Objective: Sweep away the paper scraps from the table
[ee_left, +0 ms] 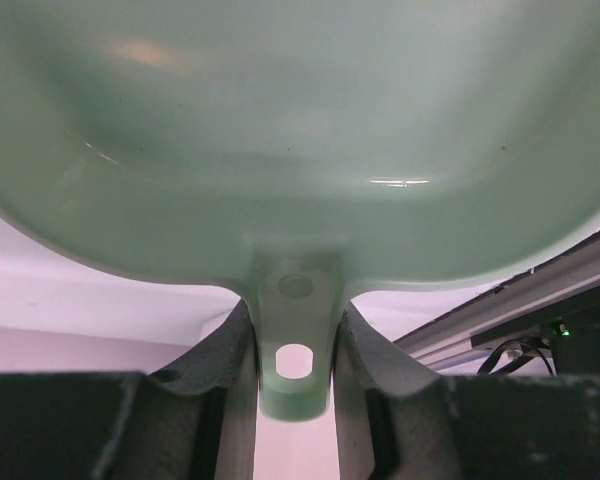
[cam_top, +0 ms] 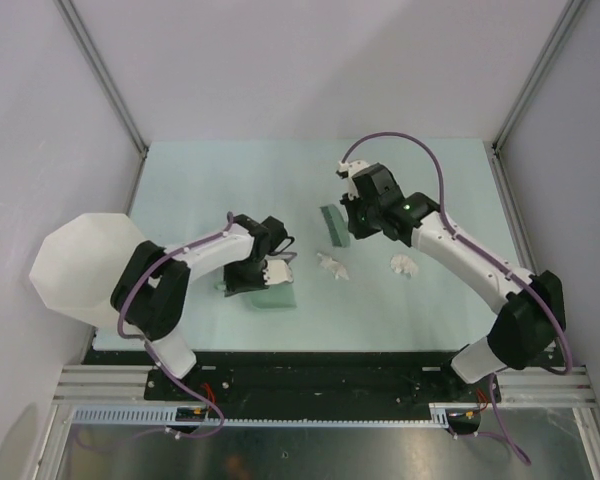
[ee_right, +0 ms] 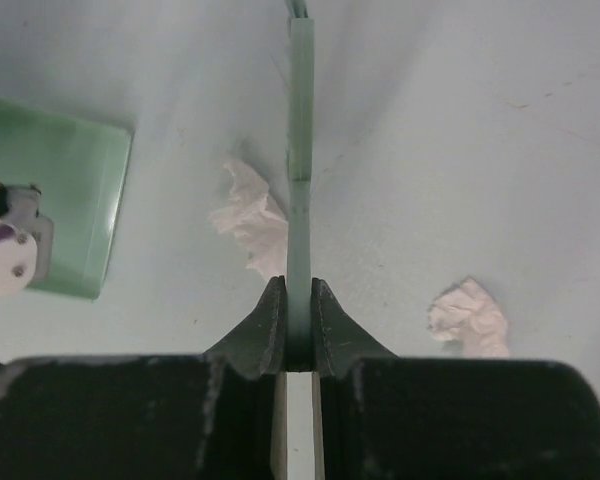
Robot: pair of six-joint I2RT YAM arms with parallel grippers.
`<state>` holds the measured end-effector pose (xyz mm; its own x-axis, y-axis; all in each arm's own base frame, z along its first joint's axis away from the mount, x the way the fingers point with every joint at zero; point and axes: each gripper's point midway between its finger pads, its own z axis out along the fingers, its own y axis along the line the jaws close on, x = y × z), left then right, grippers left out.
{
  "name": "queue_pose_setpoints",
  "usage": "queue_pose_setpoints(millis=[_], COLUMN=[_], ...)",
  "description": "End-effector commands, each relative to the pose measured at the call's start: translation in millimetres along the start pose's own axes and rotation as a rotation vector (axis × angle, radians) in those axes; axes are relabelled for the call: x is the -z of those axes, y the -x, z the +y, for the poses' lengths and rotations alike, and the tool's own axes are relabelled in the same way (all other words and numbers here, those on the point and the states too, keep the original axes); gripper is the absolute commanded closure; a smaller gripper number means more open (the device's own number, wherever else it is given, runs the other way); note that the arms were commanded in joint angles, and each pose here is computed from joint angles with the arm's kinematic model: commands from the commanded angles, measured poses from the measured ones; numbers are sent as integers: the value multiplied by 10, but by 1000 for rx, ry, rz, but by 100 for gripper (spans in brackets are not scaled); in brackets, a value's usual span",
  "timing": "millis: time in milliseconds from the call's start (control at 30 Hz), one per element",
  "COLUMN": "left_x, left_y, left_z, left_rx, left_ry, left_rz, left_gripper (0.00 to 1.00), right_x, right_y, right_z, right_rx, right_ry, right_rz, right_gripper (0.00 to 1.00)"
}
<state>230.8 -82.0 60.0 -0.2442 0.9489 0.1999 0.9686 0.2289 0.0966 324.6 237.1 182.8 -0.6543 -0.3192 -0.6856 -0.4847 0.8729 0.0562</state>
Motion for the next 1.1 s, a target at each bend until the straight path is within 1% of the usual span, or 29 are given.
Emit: queue_pose_setpoints(millis=[0,67,100,167,200,267,300,400,467,533,567,633,667,700,733,767,800,867,967,1000,1067], left_x=[-121,-135,-127,-115,-111,-109,-105,-123,-138,-146,-149,-161,-163,-166,-179,-185,-189,-188,-150,-134,-65], left_y=[-16,26,57,133,160,246,268,339,377,413,427,461,470,484,494,502,511,537,614,632,704], left_z=[-144,-147,-143,-117,-106,-76,-67,-25,-2,18,23,22,29,36,44,45,57,82,73,63,14], left_rx=[-11,-12,-18,-21,-25,-31,-33,-31,-26,-22,-18,-16,-17,-16,-19,-19,-18,-16,-9,-8,-8], left_ry=[-28,-33,-29,-22,-19,-17,-17,-15,-14,-12,-11,-18,-17,-17,-14,-15,-13,-6,-22,-30,-64], left_rz=[60,58,55,51,51,44,42,41,40,34,31,22,21,17,17,15,13,3,-44,-59,-126], left_gripper=[100,100,100,100,100,100,100,100,100,100,100,100,100,100,100,100,100,100,100,100,100], right_x=[514,638,687,745,742,710,653,481,377,223,169,80,57,115,152,214,264,363,455,451,489], right_y=[335,313,198,94,-50,-172,-284,-420,-435,-463,-367,-329,-189,-156,-86,60,103,246,343,371,341], right_z=[-260,-387,-413,-433,-428,-377,-336,-292,-256,-120,30,439,687,979,1112,1231,1295,1283,1068,928,743], right_rx=[-14,-16,-5,-9,6,2,9,38,43,46,53,76,82,81,75,78,74,62,35,23,15], right_ry=[-157,-249,-277,-322,-331,-314,-295,-279,-264,-200,-147,45,153,306,369,421,459,459,372,317,241], right_rz=[-125,-119,-74,-32,32,89,143,222,248,285,258,258,199,187,156,90,74,14,-34,-48,-44], right_gripper=[100,100,100,100,100,100,100,100,100,100,100,100,100,100,100,100,100,100,100,100,100])
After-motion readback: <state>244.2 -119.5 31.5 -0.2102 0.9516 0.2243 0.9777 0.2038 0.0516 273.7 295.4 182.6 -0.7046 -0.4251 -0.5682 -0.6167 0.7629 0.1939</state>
